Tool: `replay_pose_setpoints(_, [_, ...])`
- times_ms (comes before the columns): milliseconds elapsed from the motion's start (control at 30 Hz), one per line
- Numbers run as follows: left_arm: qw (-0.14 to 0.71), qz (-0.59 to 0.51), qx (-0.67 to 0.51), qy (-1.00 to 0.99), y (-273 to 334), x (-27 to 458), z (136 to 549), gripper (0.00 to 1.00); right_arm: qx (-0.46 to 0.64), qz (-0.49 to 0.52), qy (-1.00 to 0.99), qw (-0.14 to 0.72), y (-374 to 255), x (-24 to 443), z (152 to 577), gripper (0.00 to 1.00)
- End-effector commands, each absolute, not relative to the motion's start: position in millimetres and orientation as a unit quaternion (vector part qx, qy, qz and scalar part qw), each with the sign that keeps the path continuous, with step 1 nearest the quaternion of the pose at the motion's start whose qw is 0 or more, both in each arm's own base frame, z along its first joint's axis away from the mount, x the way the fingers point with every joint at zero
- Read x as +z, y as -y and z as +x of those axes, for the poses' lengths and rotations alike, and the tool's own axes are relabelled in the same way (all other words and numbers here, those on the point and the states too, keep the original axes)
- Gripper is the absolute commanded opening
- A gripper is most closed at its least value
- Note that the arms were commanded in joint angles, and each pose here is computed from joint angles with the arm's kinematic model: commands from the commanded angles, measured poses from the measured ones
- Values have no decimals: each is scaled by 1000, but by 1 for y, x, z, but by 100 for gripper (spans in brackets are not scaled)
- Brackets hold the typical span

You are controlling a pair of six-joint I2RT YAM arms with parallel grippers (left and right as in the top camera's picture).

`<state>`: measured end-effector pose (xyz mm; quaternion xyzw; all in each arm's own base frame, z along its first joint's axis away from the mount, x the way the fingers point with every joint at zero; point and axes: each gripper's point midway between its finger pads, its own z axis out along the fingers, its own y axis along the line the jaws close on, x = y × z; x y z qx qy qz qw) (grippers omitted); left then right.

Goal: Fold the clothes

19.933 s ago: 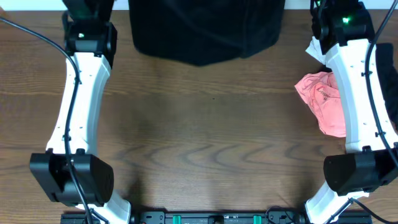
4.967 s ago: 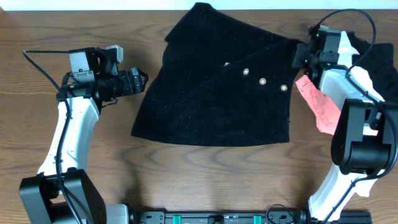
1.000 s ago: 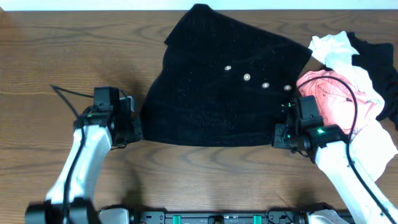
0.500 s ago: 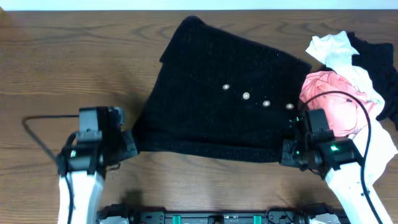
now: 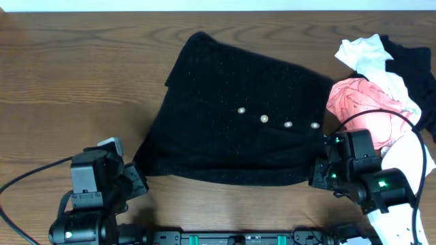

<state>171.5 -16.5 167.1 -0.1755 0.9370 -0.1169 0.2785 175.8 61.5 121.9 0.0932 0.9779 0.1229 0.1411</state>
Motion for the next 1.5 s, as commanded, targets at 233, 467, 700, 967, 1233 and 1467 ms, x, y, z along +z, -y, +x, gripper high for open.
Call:
replay_pose_setpoints(233, [349,-177,-119,-913,12,220,181,6,110,116,-962,223,-50,189,196,1])
replay_pose_setpoints(467, [373,-165,-119,-905,13,248,176,6,100,122,-958,237,-43,210,187,1])
replay_pose_setpoints(700, [354,-168,-116,-913,13,247,162,6,98,129,-961,226,-40,214,171,1])
replay_pose_setpoints(967, [379,-173,-97,-904,5,256,163,6,75,148,-960,227,-31,213,170,1])
replay_pose_setpoints(1233, [433,-159,-97,-882,2,272,209,6,48,139,-939,310,-23,230,218,1])
replay_pose_setpoints(1467, [410,-157,-95,-893,-1,258,260,6,33,128,-943,306,-26,221,249,1])
